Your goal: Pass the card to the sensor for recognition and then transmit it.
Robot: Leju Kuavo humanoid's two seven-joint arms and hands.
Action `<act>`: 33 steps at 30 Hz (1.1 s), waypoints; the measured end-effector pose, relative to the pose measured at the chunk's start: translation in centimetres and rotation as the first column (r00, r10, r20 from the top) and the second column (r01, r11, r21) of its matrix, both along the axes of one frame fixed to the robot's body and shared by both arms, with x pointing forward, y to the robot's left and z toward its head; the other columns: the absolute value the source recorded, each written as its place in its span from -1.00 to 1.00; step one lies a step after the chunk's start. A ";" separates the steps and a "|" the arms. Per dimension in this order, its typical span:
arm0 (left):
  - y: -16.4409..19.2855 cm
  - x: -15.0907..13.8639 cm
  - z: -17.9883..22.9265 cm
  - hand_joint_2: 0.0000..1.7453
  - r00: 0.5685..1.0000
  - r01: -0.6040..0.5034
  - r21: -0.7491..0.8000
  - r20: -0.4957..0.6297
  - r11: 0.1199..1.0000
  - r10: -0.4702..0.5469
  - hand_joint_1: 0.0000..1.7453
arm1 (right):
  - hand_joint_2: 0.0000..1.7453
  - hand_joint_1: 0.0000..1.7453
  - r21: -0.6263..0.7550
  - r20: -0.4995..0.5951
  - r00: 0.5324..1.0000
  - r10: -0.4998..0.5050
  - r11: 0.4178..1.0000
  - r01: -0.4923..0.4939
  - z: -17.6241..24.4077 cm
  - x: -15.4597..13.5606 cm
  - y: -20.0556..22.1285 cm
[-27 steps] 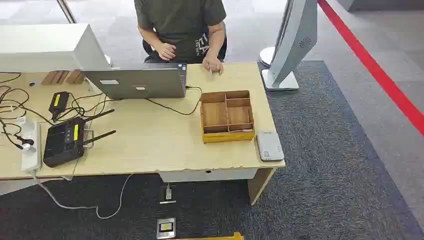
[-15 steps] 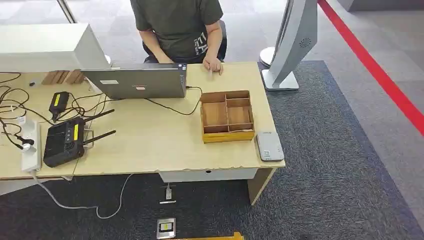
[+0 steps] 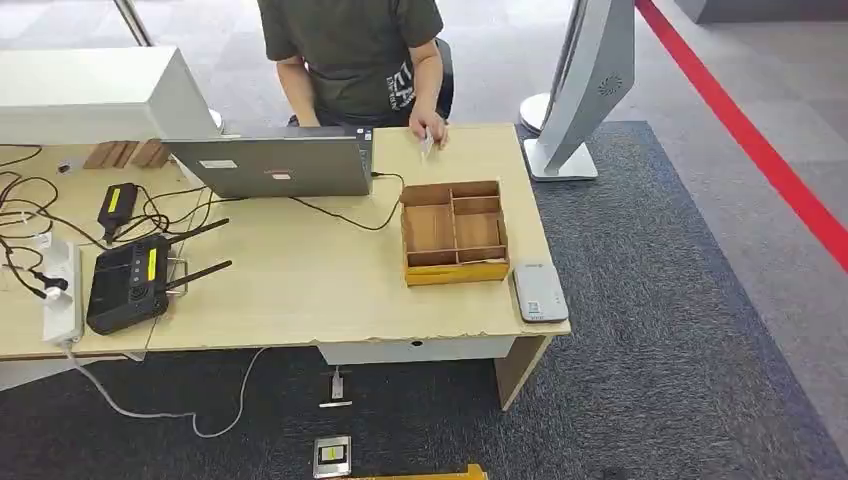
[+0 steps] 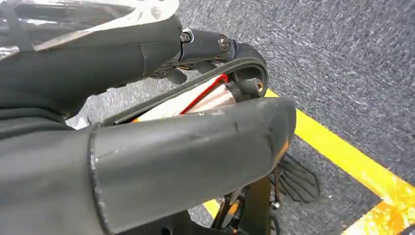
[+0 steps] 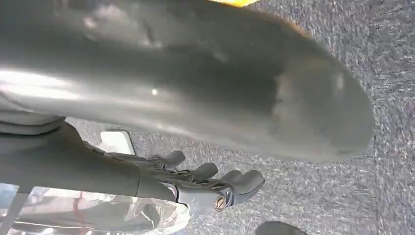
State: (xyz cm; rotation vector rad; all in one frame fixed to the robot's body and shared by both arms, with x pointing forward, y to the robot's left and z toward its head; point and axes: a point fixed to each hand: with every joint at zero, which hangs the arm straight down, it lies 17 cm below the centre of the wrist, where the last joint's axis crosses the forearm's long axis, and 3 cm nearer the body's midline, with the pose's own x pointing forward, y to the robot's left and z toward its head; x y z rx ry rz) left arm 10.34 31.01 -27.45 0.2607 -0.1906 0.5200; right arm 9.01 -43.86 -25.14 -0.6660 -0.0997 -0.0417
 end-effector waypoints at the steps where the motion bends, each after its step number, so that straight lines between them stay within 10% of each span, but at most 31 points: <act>1: 0.0 0.1 0.0 -1.00 1.000 0.003 0.002 0.009 1.000 -0.003 -1.00 | -1.00 -1.00 -0.002 0.002 1.000 0.001 1.000 -0.001 0.0 0.0 0.0; 10: 0.1 1.0 0.2 -1.00 0.998 0.033 0.006 0.054 0.999 -0.033 -1.00 | -1.00 -1.00 0.050 0.062 0.995 -0.079 0.996 0.076 -0.3 1.6 5.7; 18: 1.8 2.0 0.5 -1.00 0.992 0.078 0.026 0.093 0.997 -0.081 -1.00 | -1.00 -1.00 0.096 0.125 0.987 -0.101 0.991 0.090 2.3 11.4 11.2; 33: 1.4 2.2 0.5 -1.00 0.984 0.144 0.004 0.108 0.990 -0.143 -1.00 | -1.00 -1.00 0.097 0.261 0.954 -0.146 0.987 0.124 5.8 19.4 9.9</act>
